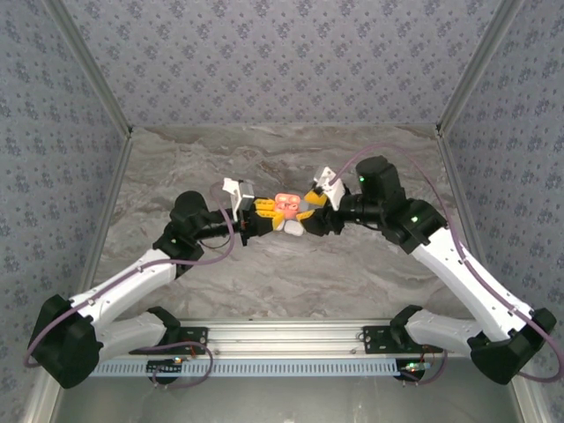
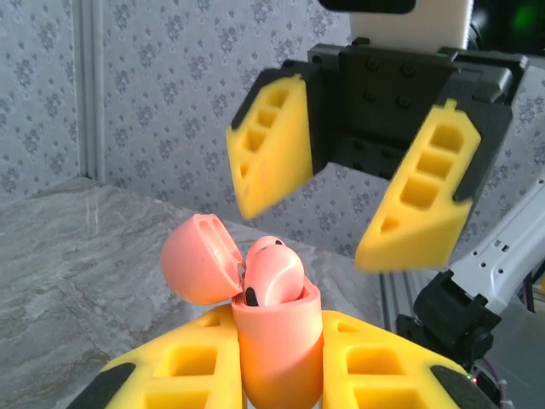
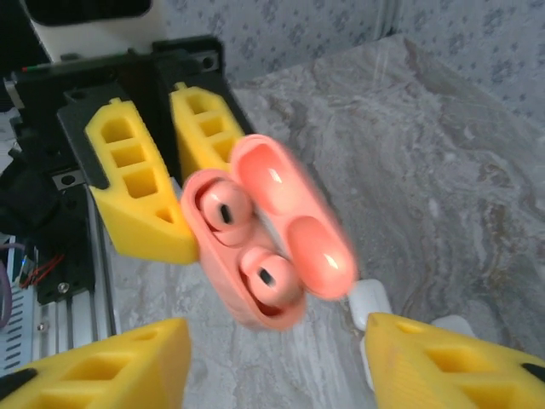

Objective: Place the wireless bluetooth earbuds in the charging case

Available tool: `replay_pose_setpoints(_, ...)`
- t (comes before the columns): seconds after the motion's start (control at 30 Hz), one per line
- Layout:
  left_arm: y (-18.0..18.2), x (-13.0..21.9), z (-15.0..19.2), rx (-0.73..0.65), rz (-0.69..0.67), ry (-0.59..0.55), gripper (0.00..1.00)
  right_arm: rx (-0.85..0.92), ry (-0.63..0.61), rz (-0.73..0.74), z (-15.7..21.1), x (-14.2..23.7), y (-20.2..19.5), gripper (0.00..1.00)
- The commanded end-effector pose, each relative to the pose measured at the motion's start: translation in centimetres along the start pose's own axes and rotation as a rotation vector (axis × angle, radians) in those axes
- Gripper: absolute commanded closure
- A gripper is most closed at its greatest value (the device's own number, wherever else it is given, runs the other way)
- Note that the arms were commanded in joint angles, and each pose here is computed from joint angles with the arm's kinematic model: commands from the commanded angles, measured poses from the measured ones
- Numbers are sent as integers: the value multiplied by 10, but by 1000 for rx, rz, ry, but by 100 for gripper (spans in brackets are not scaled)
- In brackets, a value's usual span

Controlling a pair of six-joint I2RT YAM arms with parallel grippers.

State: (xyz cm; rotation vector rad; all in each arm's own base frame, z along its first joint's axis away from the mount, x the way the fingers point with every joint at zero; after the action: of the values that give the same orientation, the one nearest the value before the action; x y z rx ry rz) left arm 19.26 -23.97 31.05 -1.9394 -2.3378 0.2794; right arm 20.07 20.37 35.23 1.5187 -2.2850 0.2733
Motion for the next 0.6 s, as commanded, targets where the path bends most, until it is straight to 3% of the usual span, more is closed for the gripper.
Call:
replay_pose_setpoints(0.0,-9,5,-15,-67,8,-79,100,-38,-159,-59,-20,27,4,28)
replay_pose_setpoints(0.13,-11,6,-18,-79,16,-92,100,-136,-173,-106,-8,23,-3,0)
replay_pose_setpoints(0.33,-13,5,-17,-78,29,-88,100,-318,-101,-232,4,-12,-13,0)
replay_pose_setpoints(0.57,-11,3,-16,-71,28,-78,100,-288,-104,-353,-11,-30,4,0)
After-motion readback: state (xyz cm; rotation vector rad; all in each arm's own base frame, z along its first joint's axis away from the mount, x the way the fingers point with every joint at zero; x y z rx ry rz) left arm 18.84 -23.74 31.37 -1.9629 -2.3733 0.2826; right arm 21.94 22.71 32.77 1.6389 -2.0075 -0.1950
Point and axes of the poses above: each hand's point on the last joint's axis, 136 mm out from that joint toward the fingers, its own x axis back along the fingers, its own y axis along the line the jaws close on, z = x × y, the point moved 6 cm from there along x, back along the fingers
